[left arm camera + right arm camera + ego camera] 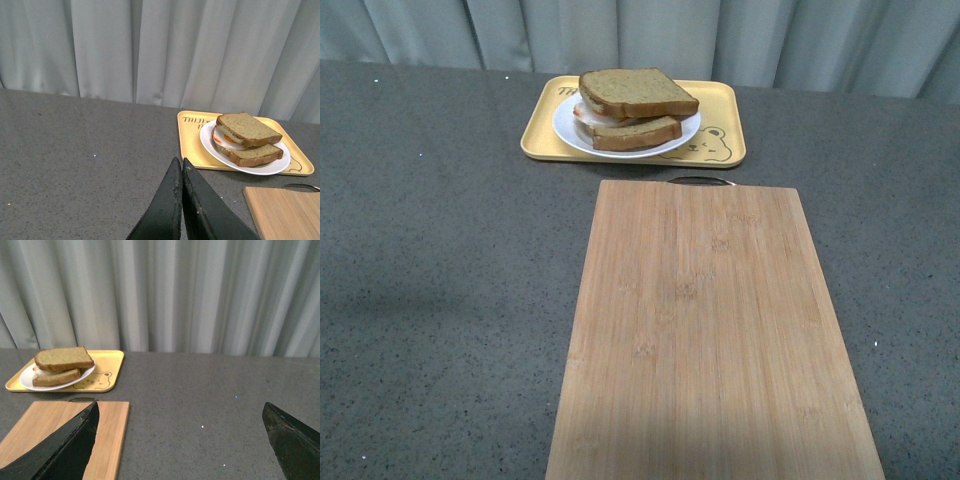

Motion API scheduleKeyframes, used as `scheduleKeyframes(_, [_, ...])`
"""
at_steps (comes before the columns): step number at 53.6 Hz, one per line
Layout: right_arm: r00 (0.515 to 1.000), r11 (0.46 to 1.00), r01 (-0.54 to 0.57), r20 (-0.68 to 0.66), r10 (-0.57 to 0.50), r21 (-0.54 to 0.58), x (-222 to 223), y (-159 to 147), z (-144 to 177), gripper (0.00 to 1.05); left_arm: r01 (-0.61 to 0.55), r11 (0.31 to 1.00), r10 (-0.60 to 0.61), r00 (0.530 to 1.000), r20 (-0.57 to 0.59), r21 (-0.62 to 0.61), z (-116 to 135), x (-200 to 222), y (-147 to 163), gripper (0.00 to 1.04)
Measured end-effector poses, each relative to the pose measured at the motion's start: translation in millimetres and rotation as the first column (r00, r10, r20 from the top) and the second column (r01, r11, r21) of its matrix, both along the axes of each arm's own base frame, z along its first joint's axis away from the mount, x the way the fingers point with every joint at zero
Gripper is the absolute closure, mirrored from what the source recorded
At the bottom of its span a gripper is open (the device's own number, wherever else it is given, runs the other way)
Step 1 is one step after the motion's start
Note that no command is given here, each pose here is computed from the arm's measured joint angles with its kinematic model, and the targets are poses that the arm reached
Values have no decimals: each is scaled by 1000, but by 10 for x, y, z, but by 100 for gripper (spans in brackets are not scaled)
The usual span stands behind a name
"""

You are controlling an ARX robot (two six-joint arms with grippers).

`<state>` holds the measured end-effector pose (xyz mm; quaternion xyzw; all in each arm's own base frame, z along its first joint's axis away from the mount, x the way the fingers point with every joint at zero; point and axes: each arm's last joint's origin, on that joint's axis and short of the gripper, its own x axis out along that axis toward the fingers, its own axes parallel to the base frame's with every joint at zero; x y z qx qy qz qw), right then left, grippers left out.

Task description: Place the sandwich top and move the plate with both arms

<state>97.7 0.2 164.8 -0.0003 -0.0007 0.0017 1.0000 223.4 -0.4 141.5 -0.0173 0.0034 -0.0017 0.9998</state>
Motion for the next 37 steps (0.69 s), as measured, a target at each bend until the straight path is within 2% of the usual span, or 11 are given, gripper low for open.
scheduleKeyframes(23, [1000,1000,0,0,0,0,0,0,1,9,0,1000,1,1000,-30,22,140,-515,2,101])
scheduleKeyframes(37, [1000,1000,0,0,0,0,0,0,1,9,-2,1000,2,1000,-5,26,214,-698,2,101])
